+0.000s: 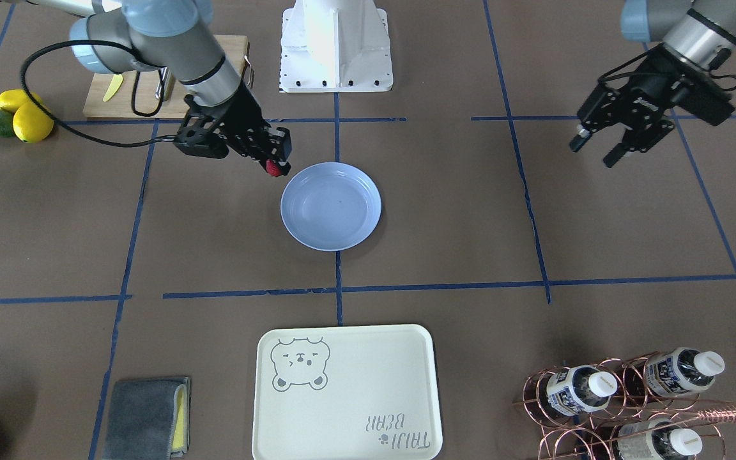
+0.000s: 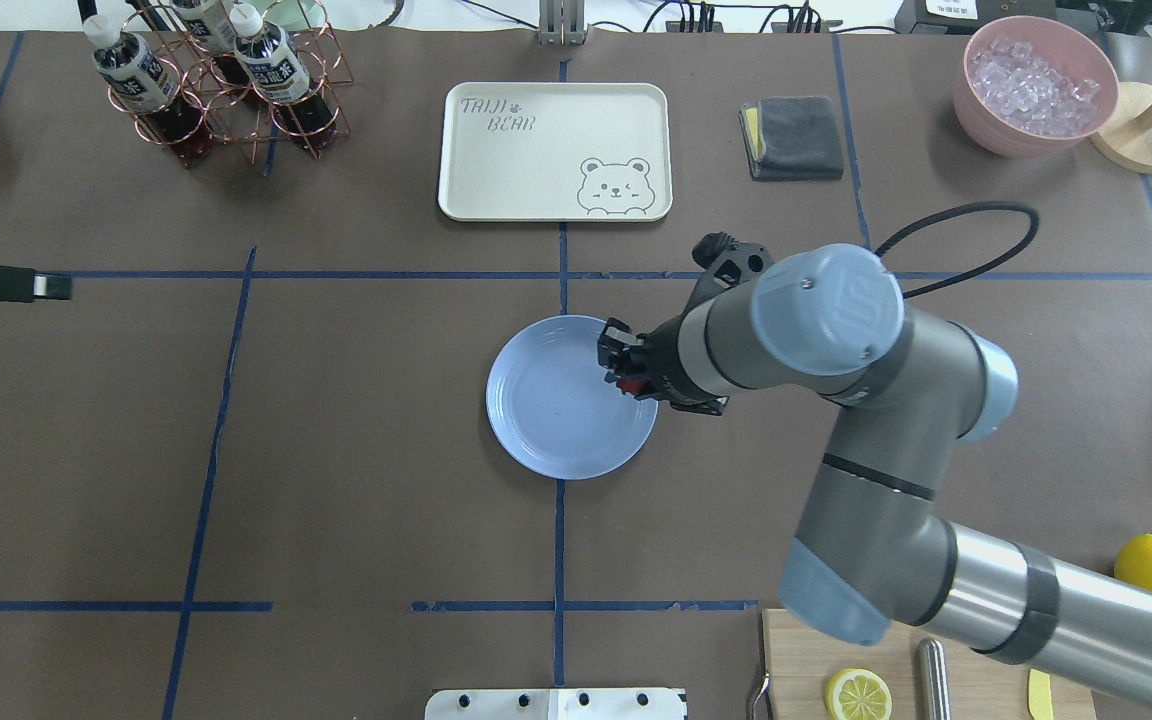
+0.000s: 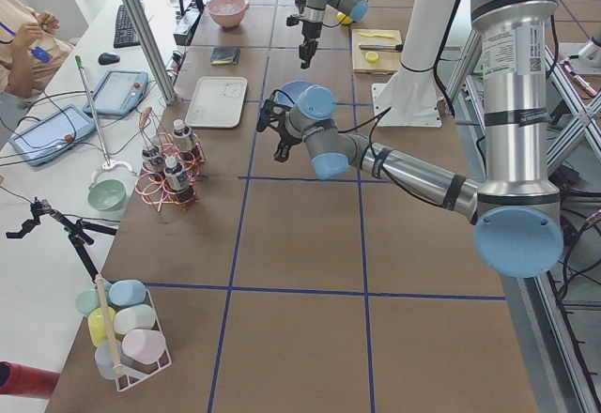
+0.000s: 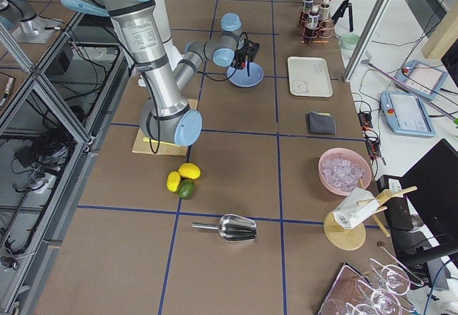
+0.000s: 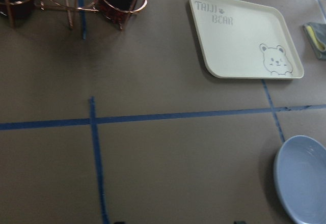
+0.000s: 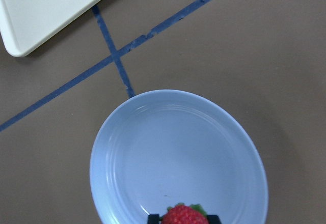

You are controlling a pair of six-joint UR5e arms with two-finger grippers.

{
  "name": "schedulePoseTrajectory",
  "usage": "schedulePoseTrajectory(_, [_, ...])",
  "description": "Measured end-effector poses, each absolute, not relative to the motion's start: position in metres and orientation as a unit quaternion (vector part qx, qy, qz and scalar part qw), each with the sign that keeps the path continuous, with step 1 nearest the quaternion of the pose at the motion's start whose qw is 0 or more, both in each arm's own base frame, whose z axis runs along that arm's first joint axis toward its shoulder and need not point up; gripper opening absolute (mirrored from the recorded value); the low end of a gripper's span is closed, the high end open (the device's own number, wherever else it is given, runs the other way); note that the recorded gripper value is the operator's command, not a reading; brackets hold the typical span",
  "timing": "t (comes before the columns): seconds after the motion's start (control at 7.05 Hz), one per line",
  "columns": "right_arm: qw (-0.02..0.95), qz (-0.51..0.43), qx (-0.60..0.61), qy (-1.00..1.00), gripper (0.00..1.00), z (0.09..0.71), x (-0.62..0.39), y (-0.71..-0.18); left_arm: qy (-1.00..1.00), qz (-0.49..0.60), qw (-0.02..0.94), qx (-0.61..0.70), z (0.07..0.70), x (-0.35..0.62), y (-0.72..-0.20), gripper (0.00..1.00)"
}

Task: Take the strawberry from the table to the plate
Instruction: 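Carry the strawberry with the right gripper over the plate while the left arm withdraws, then lower the strawberry onto the plate and open the right gripper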

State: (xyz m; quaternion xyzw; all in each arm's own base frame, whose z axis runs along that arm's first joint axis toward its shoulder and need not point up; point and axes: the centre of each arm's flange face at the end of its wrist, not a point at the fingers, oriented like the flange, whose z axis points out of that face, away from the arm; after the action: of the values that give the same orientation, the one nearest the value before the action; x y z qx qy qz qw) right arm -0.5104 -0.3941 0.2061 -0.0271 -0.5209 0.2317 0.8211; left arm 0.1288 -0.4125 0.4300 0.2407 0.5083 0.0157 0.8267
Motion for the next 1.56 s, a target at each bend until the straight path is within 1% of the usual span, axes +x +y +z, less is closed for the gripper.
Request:
schedulePoseTrajectory(0.14, [0.825, 0.244, -0.023, -0.509, 0.0, 0.197, -0.547, -0.399, 0.493, 0.032, 0.832, 0.253, 0.447, 0.098, -0.407, 0.77])
schedulePoseTrajectory(0.43, [0.836, 0.254, -0.01, -0.486, 0.0, 0.202, -0.589, -0.401, 0.489, 0.034, 0.832, 0.259, 0.457, 0.068, -0.402, 0.8])
schedulePoseTrajectory(1.14, [0.855, 0.254, -0.01, -0.451, 0.0, 0.227, -0.623, -0.402, 0.489, 0.032, 0.831, 0.263, 0.456, 0.062, -0.401, 0.81])
schedulePoseTrajectory(1.28, [0.857, 0.254, -0.01, -0.448, 0.72, 0.23, -0.626, -0.402, 0.489, 0.033, 0.831, 0.264, 0.456, 0.063, -0.402, 0.81])
schedulePoseTrajectory(1.42, [0.858, 0.254, -0.011, -0.446, 1.0, 0.232, -0.627, -0.402, 0.489, 0.033, 0.831, 0.264, 0.455, 0.063, -0.402, 0.81])
schedulePoseTrajectory(1.56, [0.859, 0.254, -0.011, -0.444, 1.0, 0.231, -0.628, -0.403, 0.489, 0.033, 0.831, 0.264, 0.455, 0.063, -0.403, 0.81])
